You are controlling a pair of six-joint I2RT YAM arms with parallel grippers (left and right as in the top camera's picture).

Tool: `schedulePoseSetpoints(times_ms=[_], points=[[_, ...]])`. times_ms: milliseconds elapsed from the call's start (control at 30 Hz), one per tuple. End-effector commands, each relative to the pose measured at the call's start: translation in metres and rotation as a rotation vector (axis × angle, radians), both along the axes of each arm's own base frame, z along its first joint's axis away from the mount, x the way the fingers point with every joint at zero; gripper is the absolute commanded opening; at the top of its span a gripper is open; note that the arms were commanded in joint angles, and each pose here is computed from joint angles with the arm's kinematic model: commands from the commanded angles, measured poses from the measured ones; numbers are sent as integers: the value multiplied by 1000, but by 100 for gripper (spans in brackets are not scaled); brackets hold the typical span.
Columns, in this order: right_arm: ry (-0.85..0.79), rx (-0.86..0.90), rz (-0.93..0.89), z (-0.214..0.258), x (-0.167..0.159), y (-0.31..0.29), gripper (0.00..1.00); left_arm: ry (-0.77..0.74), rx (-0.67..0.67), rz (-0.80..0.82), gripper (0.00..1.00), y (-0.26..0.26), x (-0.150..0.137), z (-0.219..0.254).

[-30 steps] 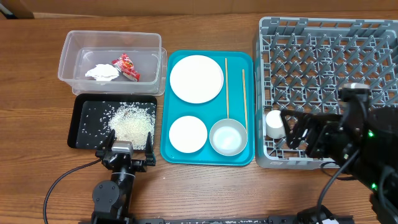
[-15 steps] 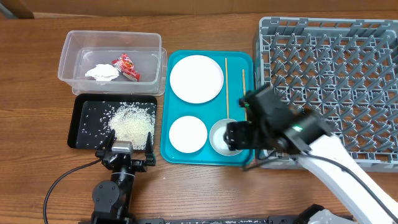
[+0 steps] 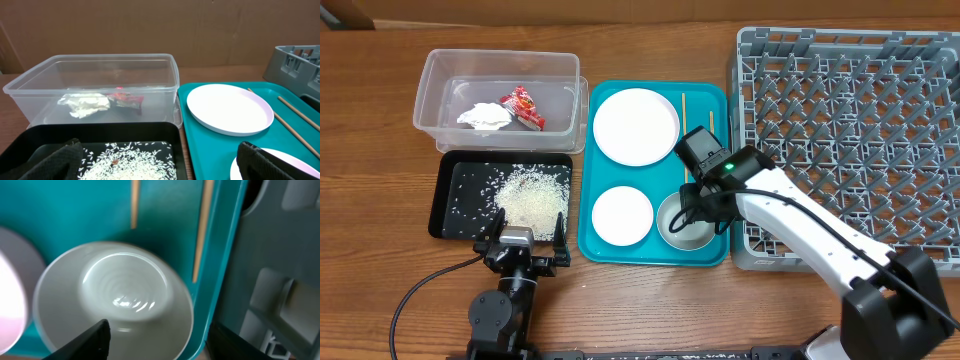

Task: Sort waste into correct bins and load items into the dishwasher
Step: 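Grasp the grey bowl rim with the right gripper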

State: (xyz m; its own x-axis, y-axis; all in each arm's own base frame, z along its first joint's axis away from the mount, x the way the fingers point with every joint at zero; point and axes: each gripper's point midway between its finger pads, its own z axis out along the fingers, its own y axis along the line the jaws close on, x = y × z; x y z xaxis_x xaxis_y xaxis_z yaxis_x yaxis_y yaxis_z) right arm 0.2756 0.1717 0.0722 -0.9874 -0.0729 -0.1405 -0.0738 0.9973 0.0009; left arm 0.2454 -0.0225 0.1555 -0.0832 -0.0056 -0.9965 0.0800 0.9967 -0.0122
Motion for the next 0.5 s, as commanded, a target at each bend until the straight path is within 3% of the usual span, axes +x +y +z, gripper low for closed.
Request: schedulePoseSetpoints(times_ms=[0, 133, 300, 467], points=[[5, -63, 2, -14, 8, -14, 62, -8, 8, -1, 100, 0, 0, 1], [77, 7, 84, -29, 3, 1, 44, -8, 7, -1, 100, 0, 0, 1], [106, -11, 80, -40, 1, -1, 34, -8, 7, -1, 100, 0, 0, 1], [114, -24, 80, -40, -1, -4, 11, -8, 7, -1, 100, 0, 0, 1]])
